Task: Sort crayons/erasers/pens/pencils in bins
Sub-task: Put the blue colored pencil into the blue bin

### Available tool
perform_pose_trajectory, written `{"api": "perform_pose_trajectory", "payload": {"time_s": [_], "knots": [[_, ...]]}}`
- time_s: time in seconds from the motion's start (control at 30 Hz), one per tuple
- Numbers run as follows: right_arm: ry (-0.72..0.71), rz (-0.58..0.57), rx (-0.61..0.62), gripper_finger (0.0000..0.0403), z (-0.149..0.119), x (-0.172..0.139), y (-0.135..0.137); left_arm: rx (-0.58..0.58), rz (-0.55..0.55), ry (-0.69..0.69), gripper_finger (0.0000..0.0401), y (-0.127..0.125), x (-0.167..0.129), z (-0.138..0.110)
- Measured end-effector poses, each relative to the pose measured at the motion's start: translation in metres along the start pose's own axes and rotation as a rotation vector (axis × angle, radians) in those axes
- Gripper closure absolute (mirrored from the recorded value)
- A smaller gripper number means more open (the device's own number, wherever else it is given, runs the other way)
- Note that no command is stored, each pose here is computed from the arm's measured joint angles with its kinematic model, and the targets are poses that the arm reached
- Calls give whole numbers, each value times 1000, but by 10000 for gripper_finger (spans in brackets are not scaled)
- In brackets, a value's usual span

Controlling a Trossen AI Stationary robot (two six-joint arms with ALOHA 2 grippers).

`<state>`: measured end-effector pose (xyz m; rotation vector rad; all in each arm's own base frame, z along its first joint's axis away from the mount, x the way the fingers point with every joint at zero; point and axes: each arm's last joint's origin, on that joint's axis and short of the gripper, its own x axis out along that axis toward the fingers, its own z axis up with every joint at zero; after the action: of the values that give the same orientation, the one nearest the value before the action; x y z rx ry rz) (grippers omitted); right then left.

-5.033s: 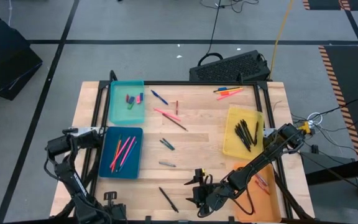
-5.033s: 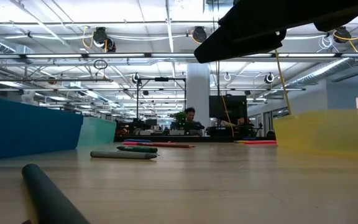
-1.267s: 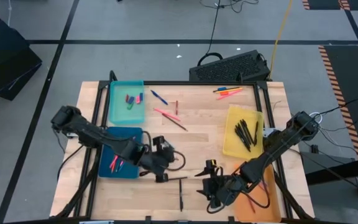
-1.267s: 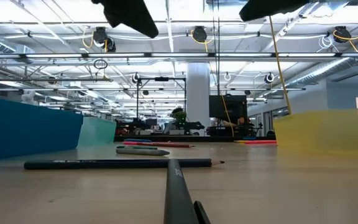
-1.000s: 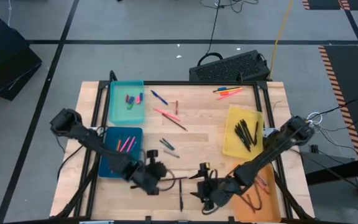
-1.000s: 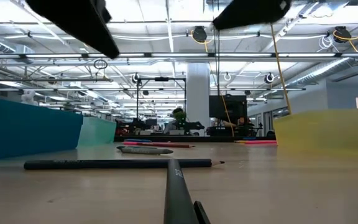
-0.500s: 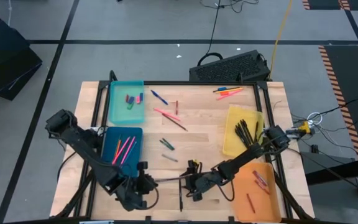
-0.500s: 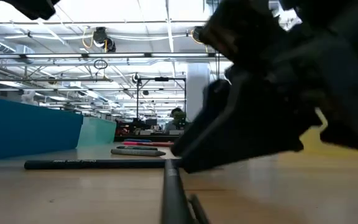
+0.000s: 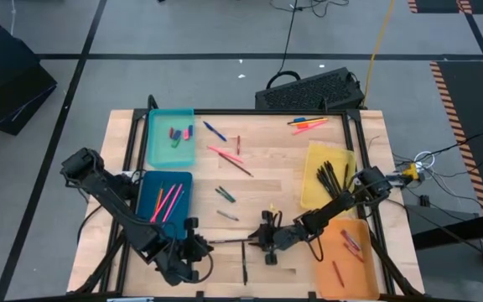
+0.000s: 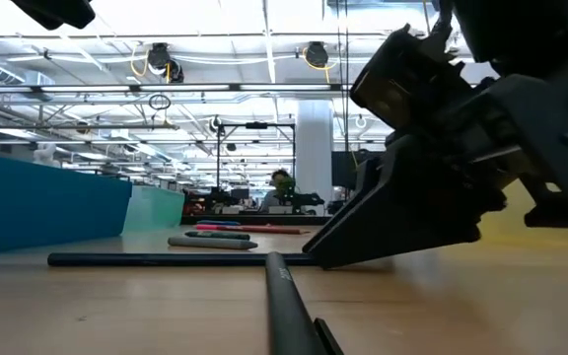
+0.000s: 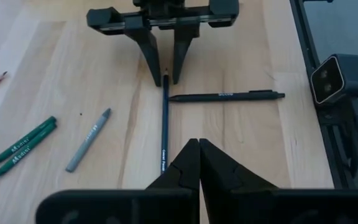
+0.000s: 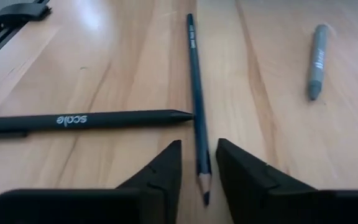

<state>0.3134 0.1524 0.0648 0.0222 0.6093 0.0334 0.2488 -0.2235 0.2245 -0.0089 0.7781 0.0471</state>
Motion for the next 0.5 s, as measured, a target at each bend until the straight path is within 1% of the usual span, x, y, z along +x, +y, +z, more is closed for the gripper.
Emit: {"api": "perform_pose_trajectory", "payload": {"time_s": [0.13,0.3,0.4,0.5], "knots": [[25,-3,12,345,-4,1,-7,-11,6,-1,395,2,1,1],[73,-24,-8,389,-10,2,-11,-20,11,-2,396,3,2,2],[70,-26,-30,392,-10,2,-11,-36,15,-5,395,3,2,2],[55,-23,-42,388,-7,1,-11,-86,34,-12,394,7,4,4]]}}
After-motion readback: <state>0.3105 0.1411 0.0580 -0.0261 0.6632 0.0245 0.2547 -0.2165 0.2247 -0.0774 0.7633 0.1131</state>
